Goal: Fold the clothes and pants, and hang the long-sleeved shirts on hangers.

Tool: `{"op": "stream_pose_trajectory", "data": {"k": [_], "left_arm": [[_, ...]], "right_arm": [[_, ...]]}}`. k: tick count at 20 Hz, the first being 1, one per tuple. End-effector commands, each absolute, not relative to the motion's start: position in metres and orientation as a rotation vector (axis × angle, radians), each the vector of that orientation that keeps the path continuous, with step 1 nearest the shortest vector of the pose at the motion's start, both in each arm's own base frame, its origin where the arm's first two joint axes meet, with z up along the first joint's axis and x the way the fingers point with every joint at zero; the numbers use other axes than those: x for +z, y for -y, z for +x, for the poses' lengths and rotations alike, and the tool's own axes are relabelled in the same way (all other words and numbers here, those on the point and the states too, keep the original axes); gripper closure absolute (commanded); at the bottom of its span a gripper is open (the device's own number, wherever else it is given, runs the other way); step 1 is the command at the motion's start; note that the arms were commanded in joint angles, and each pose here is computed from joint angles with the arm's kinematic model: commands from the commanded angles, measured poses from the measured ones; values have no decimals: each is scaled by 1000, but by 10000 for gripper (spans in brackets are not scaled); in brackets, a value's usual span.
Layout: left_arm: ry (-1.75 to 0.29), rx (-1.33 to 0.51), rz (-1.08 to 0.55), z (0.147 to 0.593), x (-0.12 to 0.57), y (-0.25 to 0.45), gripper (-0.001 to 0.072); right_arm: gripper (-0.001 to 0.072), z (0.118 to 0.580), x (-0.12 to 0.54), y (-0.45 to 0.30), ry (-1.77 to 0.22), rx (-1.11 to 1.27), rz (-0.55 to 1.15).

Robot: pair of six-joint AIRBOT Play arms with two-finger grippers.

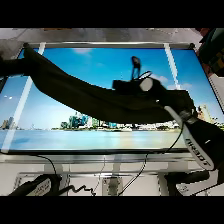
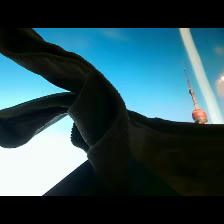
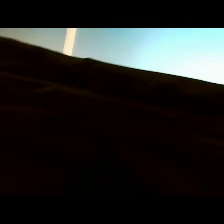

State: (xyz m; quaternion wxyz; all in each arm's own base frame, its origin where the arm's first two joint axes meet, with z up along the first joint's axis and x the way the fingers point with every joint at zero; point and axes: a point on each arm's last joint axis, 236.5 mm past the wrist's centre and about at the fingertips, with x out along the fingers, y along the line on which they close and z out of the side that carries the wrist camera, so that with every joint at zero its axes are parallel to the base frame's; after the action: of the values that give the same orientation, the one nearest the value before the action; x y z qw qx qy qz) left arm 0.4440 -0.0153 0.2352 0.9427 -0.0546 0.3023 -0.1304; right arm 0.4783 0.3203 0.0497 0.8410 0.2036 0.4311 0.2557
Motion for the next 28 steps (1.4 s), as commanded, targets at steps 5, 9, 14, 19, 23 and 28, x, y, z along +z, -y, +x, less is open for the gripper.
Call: {"op": "stream_pose_trajectory", "data": {"k": [5, 9, 14, 19, 23, 28], "left_arm": [[-596, -269, -48, 407, 263, 19, 687], [-617, -301, -90, 414, 253, 26, 687], [-680, -517, -298, 427, 235, 86, 687], [-964, -807, -257, 406, 149, 213, 688], [-1141, -971, -196, 368, 83, 315, 683], [-1195, -984, -173, 361, 61, 326, 9]], "right_arm": [[681, 368, 26, -518, -1042, 806, 442], [679, 342, 23, -526, -1074, 875, 318], [679, 408, 4, -404, -1161, 673, 81], [679, 470, 11, -238, -1253, 414, 110], [679, 496, 19, -143, -1255, 257, 218], [679, 504, 20, -80, -1253, 181, 251]]}}
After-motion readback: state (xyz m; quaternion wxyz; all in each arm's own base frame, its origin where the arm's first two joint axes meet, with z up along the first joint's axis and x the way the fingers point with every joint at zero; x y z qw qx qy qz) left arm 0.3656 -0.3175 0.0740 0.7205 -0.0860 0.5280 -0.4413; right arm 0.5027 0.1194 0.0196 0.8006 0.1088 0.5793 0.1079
